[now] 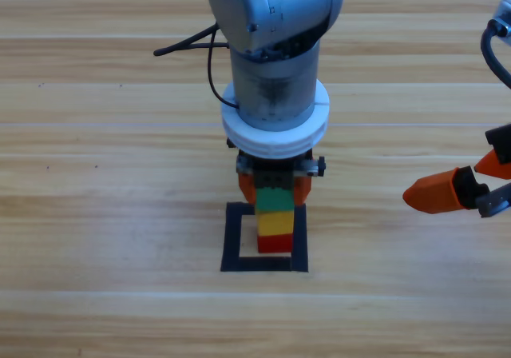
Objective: Stack the blocks in the rectangular block: red at the bottom, yellow in the middle, green on top
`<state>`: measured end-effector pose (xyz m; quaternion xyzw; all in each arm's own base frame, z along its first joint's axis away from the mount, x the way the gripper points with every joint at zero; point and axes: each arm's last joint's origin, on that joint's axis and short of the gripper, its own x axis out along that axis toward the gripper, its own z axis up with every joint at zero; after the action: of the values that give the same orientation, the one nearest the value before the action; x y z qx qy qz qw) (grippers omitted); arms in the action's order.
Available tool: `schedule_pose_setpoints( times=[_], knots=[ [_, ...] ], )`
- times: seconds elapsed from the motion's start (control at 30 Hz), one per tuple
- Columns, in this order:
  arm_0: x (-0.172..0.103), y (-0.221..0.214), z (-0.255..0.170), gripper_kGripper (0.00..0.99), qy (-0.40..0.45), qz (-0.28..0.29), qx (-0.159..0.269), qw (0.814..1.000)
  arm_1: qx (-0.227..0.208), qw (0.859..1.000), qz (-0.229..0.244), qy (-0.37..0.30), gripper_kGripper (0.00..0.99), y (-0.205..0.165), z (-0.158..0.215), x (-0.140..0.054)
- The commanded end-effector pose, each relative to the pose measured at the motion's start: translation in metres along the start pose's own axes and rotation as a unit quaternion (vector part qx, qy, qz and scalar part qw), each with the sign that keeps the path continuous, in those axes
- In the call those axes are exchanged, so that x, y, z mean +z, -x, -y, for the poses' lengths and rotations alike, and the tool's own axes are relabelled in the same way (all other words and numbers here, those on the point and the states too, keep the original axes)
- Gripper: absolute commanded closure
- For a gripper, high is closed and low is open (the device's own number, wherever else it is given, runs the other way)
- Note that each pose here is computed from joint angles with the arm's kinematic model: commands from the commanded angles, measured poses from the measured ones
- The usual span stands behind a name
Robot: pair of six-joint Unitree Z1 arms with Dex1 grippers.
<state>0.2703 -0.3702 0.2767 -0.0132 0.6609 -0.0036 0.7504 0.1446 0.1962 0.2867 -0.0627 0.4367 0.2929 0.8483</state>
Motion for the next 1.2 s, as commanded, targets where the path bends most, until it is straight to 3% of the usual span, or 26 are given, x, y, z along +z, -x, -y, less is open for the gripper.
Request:
schedule_pose_setpoints(
  times=[0.03,1.2],
  knots=[
    [0.001,-0.023,0.004,0.988,-0.007,-0.007,0.024,1.000,-0.004,1.000,-0.003,-0.007,0.001,-0.002,0.007,-0.004],
    [0.004,-0.034,0.007,0.988,-0.005,-0.006,0.030,1.000,-0.003,1.000,-0.003,-0.007,0.001,-0.002,0.007,-0.004]
  ],
)
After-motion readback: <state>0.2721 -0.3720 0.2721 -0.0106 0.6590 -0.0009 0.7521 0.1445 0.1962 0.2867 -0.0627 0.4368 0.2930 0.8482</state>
